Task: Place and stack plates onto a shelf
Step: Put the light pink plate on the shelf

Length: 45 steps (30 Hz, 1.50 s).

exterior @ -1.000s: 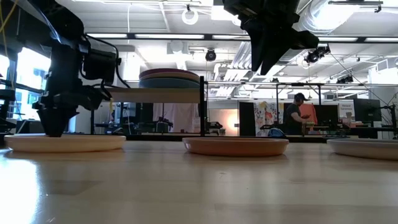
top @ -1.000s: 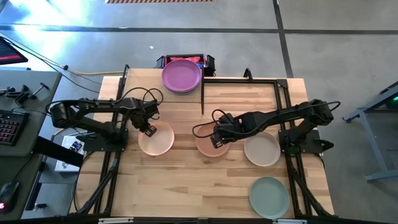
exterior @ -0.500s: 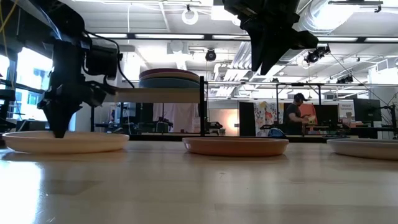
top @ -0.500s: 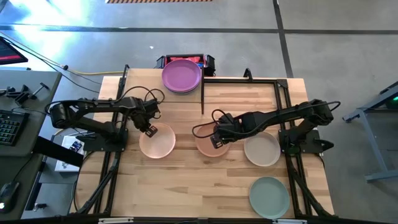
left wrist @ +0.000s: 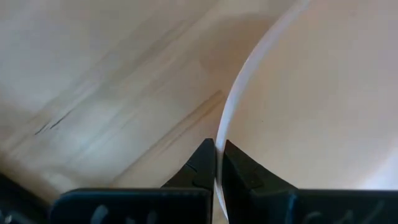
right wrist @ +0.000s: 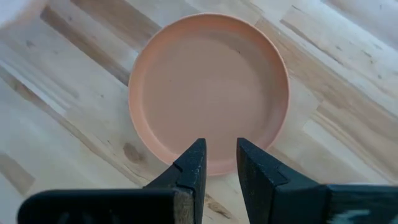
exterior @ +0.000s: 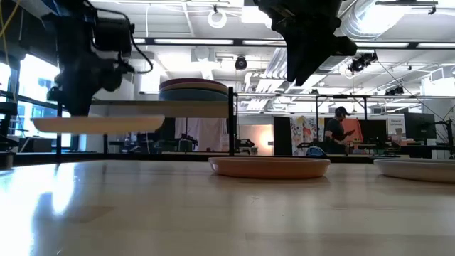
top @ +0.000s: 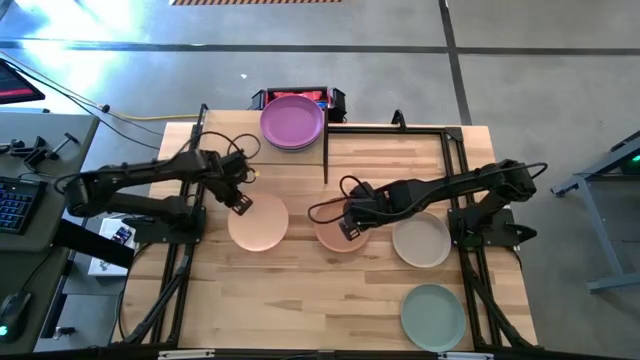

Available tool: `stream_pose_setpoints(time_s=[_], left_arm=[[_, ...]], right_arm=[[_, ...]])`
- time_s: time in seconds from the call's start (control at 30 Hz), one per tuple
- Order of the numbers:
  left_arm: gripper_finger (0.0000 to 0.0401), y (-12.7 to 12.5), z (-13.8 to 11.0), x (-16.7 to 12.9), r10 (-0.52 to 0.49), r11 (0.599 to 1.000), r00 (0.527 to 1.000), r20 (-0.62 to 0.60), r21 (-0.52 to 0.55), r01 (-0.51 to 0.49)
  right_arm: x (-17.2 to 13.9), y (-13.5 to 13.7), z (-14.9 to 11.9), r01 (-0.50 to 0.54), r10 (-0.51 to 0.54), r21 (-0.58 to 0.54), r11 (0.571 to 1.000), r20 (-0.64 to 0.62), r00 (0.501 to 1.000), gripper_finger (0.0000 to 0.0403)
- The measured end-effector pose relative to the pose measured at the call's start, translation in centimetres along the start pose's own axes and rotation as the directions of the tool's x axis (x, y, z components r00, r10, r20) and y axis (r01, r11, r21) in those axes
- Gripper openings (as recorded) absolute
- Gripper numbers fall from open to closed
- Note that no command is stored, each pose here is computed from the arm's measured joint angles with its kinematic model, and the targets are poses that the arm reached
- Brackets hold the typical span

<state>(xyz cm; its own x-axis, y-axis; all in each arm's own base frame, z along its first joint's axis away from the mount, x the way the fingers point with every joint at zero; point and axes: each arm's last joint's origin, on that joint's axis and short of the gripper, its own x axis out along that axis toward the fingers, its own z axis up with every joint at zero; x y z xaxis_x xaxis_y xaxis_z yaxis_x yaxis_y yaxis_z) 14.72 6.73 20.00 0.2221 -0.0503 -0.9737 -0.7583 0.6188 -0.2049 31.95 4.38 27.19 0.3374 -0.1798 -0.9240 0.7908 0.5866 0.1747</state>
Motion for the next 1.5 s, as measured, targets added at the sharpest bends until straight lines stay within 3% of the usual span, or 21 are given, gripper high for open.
stream_pose_setpoints(time_s=[0.3,0.43,0.57,0.83,1.2,1.5], left_arm=[[0.0001,-0.6,-0.3,-5.7,-0.015,0.993,0.993,0.116,-0.113,0.028],[0.0001,-0.7,-0.2,-8.1,0.045,0.984,0.985,0.165,-0.179,-0.015],[0.0001,-0.5,0.0,-10.3,0.099,0.963,0.972,0.215,-0.266,-0.039],[0.0002,0.1,0.8,-14.0,0.149,0.909,0.925,0.350,-0.416,0.011],[0.0002,2.6,1.2,-16.3,0.271,0.807,0.890,0.368,-0.591,-0.001],[0.0003,5.0,1.5,-17.0,0.437,0.681,0.833,0.339,-0.730,-0.060]], right_arm=[[0.0,0.0,0.0,-0.004,0.003,-0.139,0.990,-0.006,1.000,0.0069],[0.0,0.0,0.0,-0.013,0.009,-0.200,0.980,-0.020,1.000,0.0069],[0.0,0.0,0.1,-0.015,0.010,-0.266,0.964,-0.022,1.000,0.0069],[0.2,-0.5,0.8,-0.017,0.007,-0.356,0.934,-0.028,1.000,0.0069],[0.4,-0.7,1.2,-0.022,0.007,-0.508,0.861,-0.032,0.999,0.0069],[0.5,-1.0,1.7,-0.019,0.002,-0.554,0.832,-0.030,1.000,0.0069]])
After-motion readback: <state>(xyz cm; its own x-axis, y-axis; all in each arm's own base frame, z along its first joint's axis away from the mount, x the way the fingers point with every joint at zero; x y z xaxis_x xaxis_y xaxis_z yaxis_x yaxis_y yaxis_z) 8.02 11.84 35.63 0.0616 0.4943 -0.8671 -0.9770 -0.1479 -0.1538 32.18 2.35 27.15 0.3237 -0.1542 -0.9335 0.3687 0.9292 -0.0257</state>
